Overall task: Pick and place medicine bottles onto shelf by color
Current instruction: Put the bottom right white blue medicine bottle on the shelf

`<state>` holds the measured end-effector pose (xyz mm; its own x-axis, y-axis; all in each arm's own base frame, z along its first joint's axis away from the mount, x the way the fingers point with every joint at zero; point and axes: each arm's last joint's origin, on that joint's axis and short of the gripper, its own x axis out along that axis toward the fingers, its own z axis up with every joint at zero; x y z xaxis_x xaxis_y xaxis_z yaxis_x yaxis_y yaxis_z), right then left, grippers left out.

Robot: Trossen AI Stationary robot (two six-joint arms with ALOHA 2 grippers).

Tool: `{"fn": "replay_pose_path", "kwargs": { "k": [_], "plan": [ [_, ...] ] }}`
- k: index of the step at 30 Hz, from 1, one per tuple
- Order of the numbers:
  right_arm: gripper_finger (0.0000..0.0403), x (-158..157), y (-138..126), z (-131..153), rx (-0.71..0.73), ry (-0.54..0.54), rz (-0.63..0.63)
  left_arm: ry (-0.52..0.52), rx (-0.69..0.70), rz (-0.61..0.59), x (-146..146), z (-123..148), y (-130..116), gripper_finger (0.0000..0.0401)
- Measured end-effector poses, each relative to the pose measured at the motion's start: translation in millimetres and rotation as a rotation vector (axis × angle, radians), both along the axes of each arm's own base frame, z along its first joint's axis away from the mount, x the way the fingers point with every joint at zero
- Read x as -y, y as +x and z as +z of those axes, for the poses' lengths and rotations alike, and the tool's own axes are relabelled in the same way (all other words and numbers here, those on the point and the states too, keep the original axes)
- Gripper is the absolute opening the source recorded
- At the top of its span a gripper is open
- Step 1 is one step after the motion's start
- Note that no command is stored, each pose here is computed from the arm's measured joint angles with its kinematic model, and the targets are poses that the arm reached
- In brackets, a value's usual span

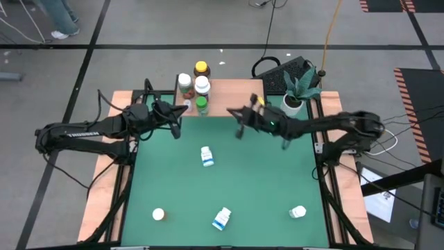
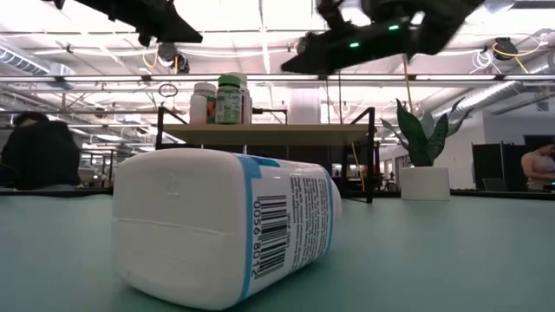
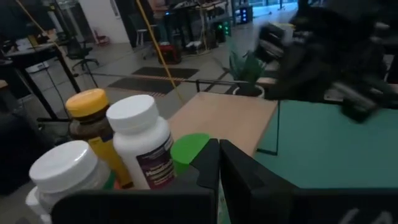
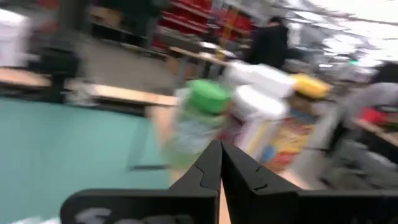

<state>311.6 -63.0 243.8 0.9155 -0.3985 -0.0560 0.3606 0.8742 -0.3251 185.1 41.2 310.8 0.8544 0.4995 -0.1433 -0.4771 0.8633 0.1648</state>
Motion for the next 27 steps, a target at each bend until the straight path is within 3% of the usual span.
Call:
{"fn": "replay_pose_path", "kwargs": {
  "k": [3,6,11,16,21,27],
  "plan": [
    [0.0000,-19.2,-20.5,-12.4,-0.023,0.041,0.058,-0.020,0.077,-0.045,4.6,5.9,2.0,0.0010],
    [0.0000,-32.8,-37.4,-21.0,-0.036,0.060,0.085,-0.028,0.143,-0.181,11.7,9.7,11.7,0.0010],
    [0.0000,-50.0,-50.7,-20.9,-0.025,0.076,0.152,-0.009,0.106,-0.316,20.8,-5.1,41.1,0.0010],
    [0.0004,-72.6,-56.7,-16.2,-0.050,0.122,0.344,-0.053,0.108,-0.365,32.1,-19.1,67.0,0.0010],
    [0.0023,-104.9,-74.7,-18.6,-0.202,0.171,0.560,-0.062,0.099,-0.522,73.4,-6.3,86.3,0.0010],
    [0.0053,-143.7,-100.3,-10.1,-0.242,0.293,0.713,0.002,0.037,-0.505,127.1,-1.2,106.0,0.0010]
  ]
}}
